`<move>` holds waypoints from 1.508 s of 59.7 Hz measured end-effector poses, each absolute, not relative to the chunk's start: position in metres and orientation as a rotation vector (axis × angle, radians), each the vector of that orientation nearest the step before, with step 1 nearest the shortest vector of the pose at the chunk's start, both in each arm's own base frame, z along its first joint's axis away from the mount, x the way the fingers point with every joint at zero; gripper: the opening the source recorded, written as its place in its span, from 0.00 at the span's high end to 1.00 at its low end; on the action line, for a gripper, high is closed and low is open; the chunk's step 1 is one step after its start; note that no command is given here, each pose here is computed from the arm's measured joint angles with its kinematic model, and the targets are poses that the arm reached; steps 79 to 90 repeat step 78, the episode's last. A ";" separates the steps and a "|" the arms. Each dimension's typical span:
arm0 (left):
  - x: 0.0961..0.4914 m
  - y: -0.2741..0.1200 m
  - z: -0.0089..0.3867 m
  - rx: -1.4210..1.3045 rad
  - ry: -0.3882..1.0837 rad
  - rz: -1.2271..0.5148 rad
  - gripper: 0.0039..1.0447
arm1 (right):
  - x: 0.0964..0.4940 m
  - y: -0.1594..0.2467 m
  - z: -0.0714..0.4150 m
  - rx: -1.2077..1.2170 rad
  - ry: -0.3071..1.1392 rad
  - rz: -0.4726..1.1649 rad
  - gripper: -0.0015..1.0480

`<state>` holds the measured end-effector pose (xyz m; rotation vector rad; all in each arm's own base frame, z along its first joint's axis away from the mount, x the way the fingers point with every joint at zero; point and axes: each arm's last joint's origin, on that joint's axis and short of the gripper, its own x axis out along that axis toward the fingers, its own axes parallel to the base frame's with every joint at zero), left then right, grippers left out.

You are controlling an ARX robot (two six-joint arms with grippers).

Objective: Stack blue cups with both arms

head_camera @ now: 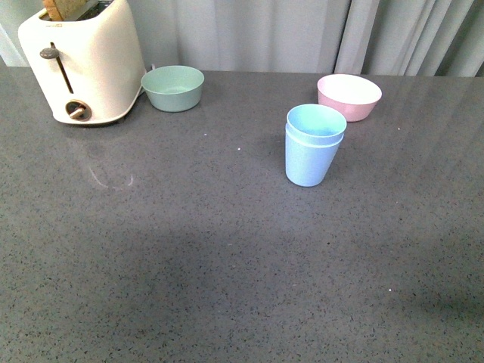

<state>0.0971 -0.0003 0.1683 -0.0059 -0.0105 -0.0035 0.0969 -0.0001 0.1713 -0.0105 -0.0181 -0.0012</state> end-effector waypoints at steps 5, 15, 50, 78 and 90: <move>0.097 0.000 0.168 -0.006 -0.010 -0.003 0.08 | 0.097 0.000 0.171 -0.010 -0.018 -0.002 0.98; 0.097 0.000 0.168 -0.006 -0.010 -0.003 0.08 | 0.097 0.000 0.171 -0.010 -0.020 -0.001 0.94; 0.097 0.000 0.168 -0.006 -0.010 -0.003 0.08 | 0.097 0.000 0.171 -0.010 -0.019 -0.001 0.09; 0.097 0.000 0.168 -0.006 -0.010 -0.003 0.08 | 0.097 0.000 0.171 -0.010 -0.019 -0.001 0.09; 0.097 0.000 0.168 -0.006 -0.010 -0.003 0.08 | 0.097 0.000 0.171 -0.010 -0.019 -0.001 0.09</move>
